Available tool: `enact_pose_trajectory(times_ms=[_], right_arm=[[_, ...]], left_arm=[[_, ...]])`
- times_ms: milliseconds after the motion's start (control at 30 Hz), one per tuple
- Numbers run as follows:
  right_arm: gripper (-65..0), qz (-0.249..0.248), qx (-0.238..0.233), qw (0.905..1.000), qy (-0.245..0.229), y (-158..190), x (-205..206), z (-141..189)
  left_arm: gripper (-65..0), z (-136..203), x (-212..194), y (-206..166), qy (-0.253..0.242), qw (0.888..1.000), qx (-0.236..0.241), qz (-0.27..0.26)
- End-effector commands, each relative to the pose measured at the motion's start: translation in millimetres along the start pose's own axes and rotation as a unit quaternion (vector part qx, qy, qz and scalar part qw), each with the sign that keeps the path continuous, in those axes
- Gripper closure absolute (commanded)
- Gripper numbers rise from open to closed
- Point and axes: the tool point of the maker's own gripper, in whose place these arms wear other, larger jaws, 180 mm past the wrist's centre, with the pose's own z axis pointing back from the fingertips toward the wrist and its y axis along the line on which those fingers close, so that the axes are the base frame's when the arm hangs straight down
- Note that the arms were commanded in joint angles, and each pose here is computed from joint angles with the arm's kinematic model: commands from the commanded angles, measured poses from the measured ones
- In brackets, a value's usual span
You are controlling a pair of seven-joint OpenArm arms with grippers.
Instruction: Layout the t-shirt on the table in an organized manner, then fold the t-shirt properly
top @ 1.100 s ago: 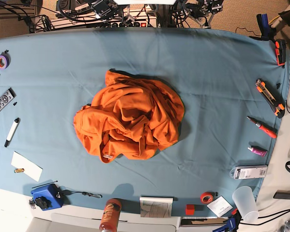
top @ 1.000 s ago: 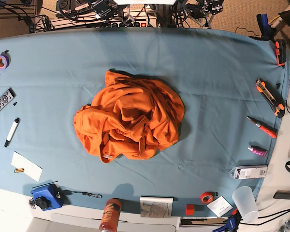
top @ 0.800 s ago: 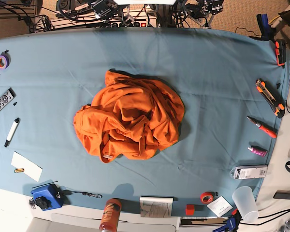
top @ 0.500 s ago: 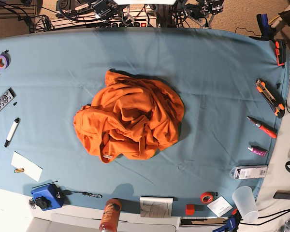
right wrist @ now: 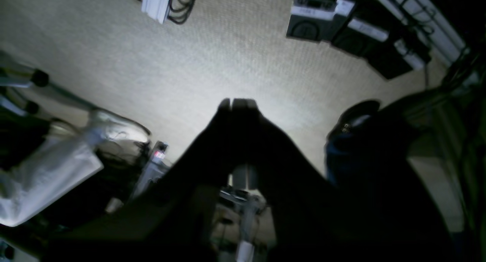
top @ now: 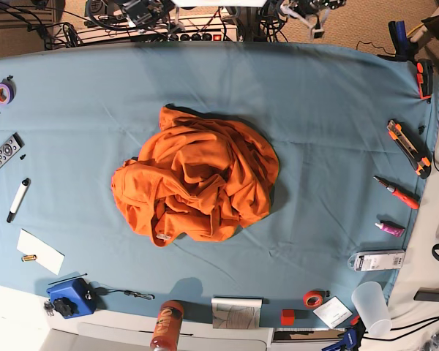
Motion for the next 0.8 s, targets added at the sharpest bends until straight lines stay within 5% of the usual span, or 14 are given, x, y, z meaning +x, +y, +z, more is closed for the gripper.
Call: enact_pose_trajectory(times_ms=[0,267,567,767], right_arm=[[0.0,-0.002,-0.001,1.0000,0.007,-4,-12,1],[0.0,0.038,-0.018,0.9991,-0.009,-4,-49,21],[0.0,0.073,-0.059,0.9956,0.012,-3,-86,59],[0.0,0.030,-0.079,0.9964,0.003,5,-96,93]], left_arm=[[0.0,6,-5,7,-0.001,1.000,0.003,-0.008],[0.0,41,-41,30,0.041,0.997,0.022,-0.061],[0.0,99,-66,43,0.079,0.995,0.029,-0.053],[0.0,143,-55,34,0.090,0.994,0.028,-0.057]])
